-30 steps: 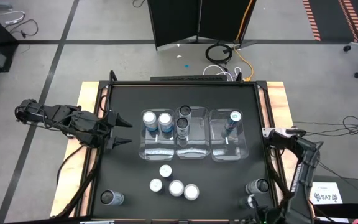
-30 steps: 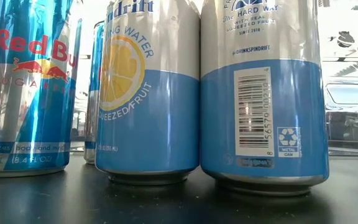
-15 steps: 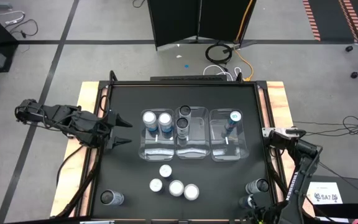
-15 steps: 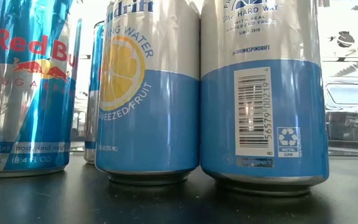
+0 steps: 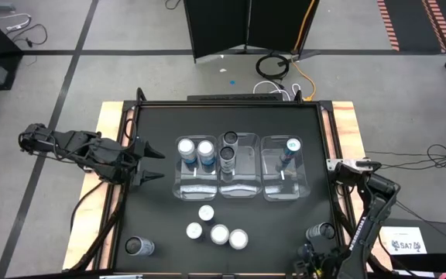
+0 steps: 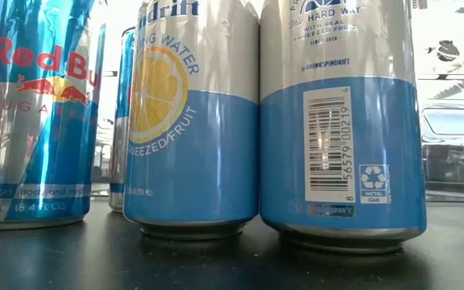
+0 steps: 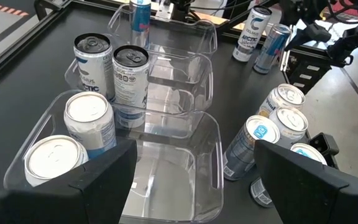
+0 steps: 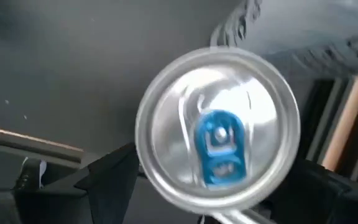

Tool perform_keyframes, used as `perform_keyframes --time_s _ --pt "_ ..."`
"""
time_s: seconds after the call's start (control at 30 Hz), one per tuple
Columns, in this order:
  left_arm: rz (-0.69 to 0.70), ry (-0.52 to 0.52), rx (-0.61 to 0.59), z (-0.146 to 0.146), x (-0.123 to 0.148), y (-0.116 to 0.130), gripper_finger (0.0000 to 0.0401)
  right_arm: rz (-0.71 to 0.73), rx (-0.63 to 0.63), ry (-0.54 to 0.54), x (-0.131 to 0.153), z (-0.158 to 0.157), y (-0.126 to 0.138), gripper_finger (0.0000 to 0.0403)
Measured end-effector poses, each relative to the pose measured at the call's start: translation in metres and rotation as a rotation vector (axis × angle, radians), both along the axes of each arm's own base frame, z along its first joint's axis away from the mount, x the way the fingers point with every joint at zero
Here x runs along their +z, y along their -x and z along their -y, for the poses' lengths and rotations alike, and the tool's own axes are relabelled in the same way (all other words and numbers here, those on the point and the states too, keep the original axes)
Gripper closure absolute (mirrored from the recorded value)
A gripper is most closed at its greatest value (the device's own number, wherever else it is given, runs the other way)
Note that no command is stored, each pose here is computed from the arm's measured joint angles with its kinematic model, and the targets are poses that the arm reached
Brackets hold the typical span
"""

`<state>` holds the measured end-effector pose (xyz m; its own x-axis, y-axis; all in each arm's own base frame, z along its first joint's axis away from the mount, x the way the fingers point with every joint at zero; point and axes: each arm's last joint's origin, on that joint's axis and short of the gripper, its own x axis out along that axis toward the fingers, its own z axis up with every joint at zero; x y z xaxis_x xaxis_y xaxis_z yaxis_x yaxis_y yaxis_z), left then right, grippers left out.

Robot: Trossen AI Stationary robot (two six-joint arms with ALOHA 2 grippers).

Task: Sort soda cans
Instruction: Put the bottom right blue soda can into the right transparent bin

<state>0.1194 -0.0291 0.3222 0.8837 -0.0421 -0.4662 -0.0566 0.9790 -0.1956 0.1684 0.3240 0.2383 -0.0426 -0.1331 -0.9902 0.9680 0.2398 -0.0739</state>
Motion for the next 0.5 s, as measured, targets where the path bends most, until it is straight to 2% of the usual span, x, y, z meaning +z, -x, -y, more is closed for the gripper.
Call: perform_keyframes --time_s 0.27,0.5 --pt "0.0 0.0 0.0 0.0 0.0 0.0 0.0067 0.016 0.014 0.101 0.0013 0.0103 -0.0028 0.009" --pt "0.0 0.0 0.0 0.0 0.0 0.0 0.0067 0.032 0.044 0.096 0.001 0.0094 -0.004 0.009"
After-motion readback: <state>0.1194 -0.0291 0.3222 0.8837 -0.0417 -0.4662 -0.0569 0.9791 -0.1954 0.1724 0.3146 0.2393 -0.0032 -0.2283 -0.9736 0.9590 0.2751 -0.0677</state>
